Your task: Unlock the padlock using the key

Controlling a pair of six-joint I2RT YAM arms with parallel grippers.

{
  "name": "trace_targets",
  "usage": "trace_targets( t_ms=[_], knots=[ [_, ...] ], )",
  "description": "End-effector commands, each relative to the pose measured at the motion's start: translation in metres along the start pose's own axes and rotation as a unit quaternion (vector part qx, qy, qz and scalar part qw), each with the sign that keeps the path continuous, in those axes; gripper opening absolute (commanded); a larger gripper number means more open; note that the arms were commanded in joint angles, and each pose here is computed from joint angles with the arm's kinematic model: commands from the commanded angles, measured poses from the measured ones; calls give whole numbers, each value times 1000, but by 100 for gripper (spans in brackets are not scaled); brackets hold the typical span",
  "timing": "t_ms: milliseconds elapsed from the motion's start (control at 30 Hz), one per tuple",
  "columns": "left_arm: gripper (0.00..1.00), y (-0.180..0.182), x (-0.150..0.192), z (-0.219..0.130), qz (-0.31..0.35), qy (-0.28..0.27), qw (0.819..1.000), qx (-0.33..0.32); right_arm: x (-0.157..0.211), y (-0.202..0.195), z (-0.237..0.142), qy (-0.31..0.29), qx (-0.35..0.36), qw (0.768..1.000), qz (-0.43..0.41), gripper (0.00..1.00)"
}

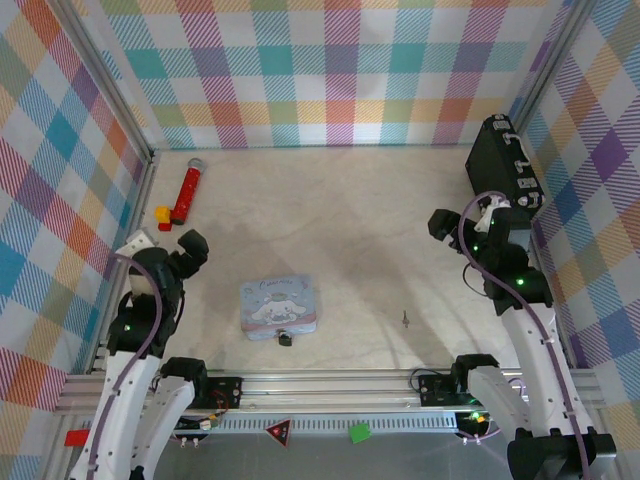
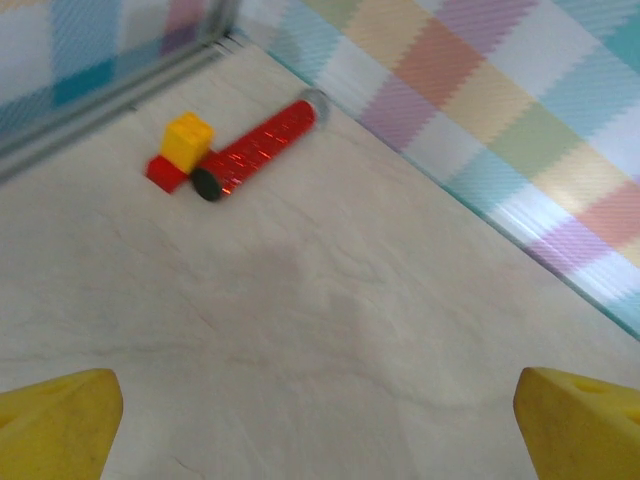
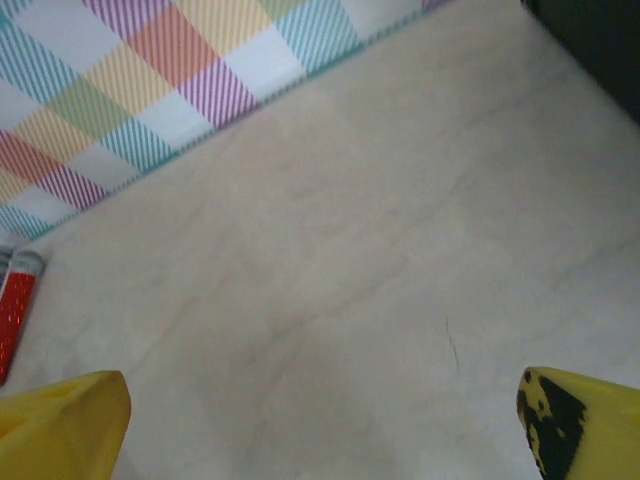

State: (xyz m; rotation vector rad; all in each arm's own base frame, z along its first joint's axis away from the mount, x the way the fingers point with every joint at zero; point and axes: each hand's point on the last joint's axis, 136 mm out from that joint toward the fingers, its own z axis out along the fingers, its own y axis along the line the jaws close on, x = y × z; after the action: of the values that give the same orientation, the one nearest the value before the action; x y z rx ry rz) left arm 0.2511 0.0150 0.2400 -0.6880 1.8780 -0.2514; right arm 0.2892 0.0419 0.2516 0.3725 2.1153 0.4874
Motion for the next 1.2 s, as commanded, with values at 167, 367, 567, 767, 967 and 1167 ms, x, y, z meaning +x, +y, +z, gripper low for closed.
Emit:
trace_targets(
  t_ms=[167, 367, 567, 767, 967, 1167],
  knots=[
    [100, -52, 90, 0, 57, 178, 969, 163, 75, 12, -8, 165, -3, 986, 13, 100],
    [100, -80, 136, -7, 155, 201, 949, 185, 134, 6, 0, 233, 52, 971, -11, 98],
    [100, -104, 161, -23, 224, 199, 926, 228, 185, -3, 4, 295, 81, 952, -14, 92],
    [100, -84, 172, -27, 211, 246, 929, 177, 220, -16, 5, 336, 116, 934, -15, 85],
    [100, -66, 184, -49, 212, 335, 910, 122, 235, -24, 4, 362, 136, 922, -29, 79],
    [100, -32, 190, -80, 249, 372, 893, 55, 237, -28, 2, 364, 145, 919, -34, 78]
  ],
)
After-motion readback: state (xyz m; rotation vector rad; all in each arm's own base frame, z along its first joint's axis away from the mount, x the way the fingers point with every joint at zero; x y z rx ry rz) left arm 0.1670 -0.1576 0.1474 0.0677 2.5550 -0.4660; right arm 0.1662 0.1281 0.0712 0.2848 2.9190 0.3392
